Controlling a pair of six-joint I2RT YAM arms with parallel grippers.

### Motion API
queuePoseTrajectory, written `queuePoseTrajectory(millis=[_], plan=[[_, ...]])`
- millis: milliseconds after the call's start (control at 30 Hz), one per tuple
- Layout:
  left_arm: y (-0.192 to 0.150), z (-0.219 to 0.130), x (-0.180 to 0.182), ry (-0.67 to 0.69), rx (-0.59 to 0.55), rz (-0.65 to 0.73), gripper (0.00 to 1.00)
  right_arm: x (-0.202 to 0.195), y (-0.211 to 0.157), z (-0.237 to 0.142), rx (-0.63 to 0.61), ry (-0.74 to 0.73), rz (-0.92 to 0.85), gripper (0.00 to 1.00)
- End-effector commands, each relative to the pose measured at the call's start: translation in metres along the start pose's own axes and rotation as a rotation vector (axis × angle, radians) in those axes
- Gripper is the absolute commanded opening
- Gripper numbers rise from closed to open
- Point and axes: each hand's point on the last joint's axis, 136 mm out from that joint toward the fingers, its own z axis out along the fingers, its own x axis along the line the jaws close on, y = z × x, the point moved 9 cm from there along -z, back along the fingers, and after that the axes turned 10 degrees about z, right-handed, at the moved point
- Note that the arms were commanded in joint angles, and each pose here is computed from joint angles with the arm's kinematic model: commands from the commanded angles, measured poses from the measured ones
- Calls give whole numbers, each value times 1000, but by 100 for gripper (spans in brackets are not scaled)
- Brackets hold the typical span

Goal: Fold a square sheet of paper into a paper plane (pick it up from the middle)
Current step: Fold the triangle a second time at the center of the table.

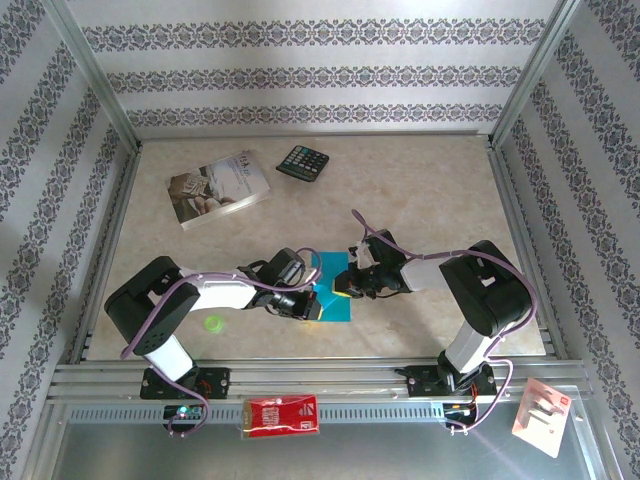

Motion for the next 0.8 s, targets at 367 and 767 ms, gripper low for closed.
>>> queuePoseTrajectory(millis=[367, 767], plan=[[-35, 5, 32, 53, 41, -93, 0, 25, 5, -15, -22, -10, -7, 7], [-37, 7, 34, 48, 46, -100, 0, 26, -34, 2, -15, -49, 6, 5]])
